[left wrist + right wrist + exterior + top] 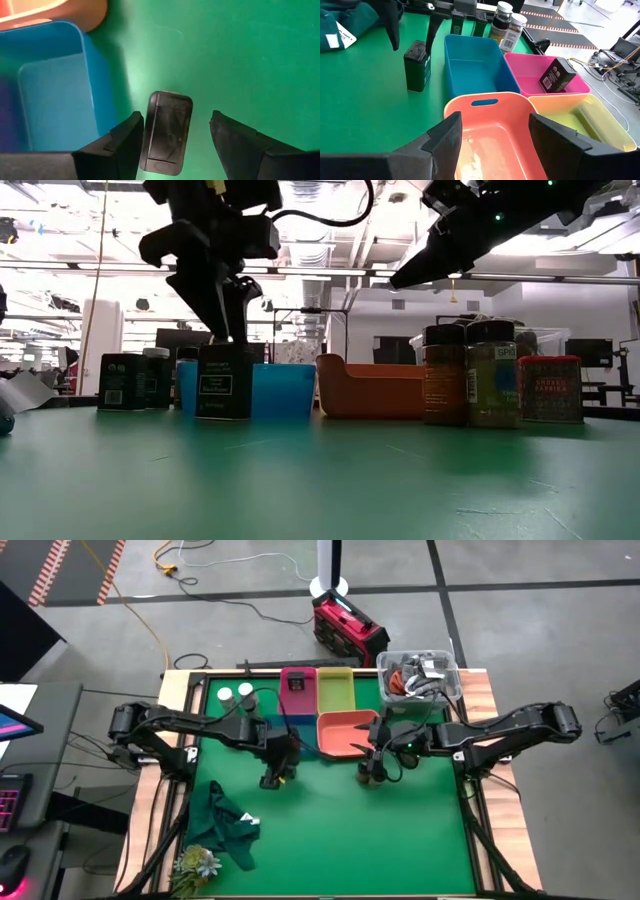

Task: Sort spices by type
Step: Put the bottom black seasoning can into the red bin

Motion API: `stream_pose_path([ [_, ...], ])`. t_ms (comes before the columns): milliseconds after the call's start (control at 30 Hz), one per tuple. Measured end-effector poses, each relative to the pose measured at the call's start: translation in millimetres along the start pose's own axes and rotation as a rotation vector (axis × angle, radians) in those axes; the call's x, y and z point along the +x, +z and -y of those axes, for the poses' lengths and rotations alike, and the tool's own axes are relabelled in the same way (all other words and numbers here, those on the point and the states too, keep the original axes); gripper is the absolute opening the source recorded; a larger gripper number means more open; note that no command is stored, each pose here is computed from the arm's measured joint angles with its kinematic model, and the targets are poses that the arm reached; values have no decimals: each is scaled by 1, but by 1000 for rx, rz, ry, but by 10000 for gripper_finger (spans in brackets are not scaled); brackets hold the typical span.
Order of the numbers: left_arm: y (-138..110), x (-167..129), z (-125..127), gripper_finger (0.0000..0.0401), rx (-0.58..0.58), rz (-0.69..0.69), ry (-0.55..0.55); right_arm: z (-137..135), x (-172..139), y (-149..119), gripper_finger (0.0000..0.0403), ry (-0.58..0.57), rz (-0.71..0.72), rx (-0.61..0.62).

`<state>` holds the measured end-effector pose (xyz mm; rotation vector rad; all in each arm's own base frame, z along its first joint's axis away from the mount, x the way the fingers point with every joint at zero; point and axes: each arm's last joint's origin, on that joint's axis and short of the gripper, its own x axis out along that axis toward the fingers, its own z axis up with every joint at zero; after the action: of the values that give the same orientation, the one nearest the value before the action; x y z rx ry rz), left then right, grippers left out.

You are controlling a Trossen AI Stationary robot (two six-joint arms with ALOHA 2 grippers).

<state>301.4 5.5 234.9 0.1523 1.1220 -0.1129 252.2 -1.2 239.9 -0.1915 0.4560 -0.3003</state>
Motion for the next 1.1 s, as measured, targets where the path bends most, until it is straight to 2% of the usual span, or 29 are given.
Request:
stream_pose_path([
  [233,-4,4,0,217,36,-11,-1,0,0,2,260,-3,23,9],
  [533,-13,17,1,216,27,5,14,0,0,3,260,-4,30,12],
  [633,-13,17,1,201,28,-2,28,0,0,3,260,-4,30,12],
  [900,-15,17,1,125,15,-16,26,0,0,3,260,-4,30,12],
  [1100,-10,12,-2,128,-29,5,-23,0,0,3,260,-4,30,12],
])
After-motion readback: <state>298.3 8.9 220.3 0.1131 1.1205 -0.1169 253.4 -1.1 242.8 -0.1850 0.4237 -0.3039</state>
